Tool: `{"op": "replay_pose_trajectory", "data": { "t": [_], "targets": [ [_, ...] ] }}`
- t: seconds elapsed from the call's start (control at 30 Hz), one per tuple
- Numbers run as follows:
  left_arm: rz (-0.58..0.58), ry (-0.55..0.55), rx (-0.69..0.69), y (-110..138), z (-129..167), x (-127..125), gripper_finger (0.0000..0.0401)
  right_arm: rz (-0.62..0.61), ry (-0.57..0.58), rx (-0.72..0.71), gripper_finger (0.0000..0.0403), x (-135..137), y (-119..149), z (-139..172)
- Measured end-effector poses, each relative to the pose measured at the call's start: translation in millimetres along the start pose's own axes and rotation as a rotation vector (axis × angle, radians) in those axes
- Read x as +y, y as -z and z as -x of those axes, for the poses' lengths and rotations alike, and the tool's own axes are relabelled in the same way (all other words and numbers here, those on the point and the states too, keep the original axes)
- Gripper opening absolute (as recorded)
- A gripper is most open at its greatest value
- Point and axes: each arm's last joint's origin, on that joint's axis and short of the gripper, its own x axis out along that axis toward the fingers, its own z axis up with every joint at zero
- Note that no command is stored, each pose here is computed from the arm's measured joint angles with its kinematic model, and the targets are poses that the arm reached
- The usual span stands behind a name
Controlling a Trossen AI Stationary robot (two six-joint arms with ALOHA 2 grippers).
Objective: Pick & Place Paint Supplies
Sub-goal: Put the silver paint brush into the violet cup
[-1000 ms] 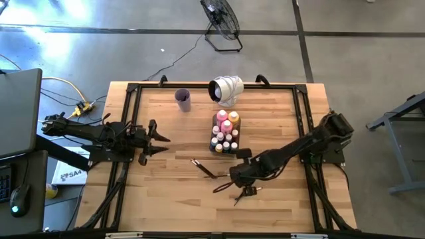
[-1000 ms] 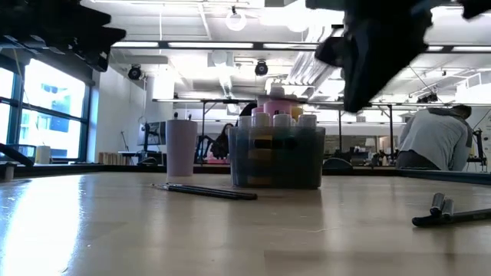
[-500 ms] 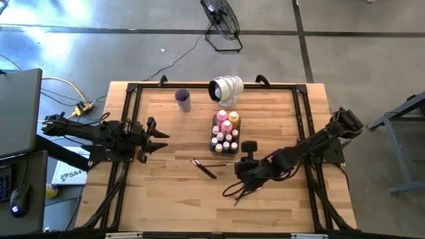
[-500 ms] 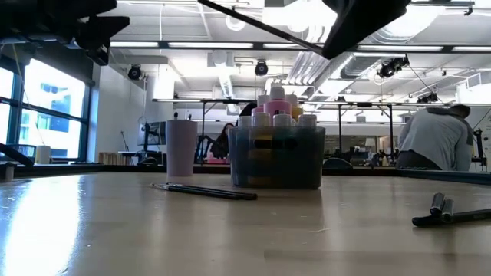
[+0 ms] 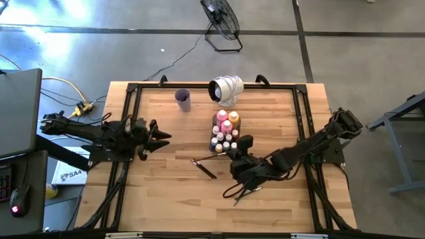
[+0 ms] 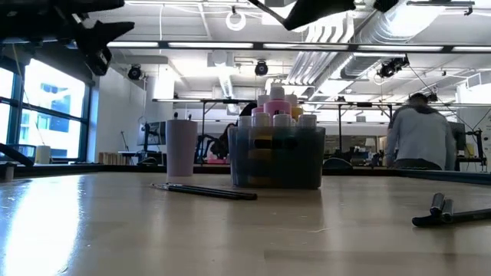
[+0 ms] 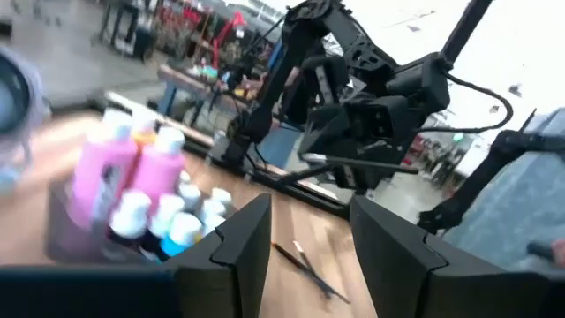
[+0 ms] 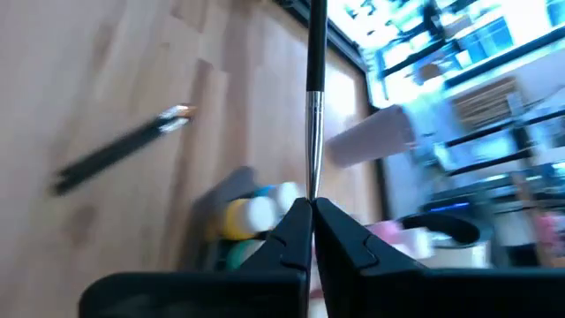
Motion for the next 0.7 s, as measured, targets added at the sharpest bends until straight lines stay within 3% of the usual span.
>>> {"op": "replay_pose_trajectory", "data": {
  "t": [0.2, 0.4, 0.7],
  "targets": [
    [0.165, -0.021, 0.007, 5, -12, 1, 0.0154, 0.076, 0.071, -0.003, 0.0003, 8, -4, -11],
    [0.303, 0.007, -0.035, 5, -25, -1, 0.0154, 0.229, 0.178, 0.060, 0.0003, 29, 0, -26],
    [0.577, -0.032, 0.175, 33, -43, 5, 0.0154, 0.442, 0.281, 0.055, 0.0003, 54, -9, -43]
  ]
}}
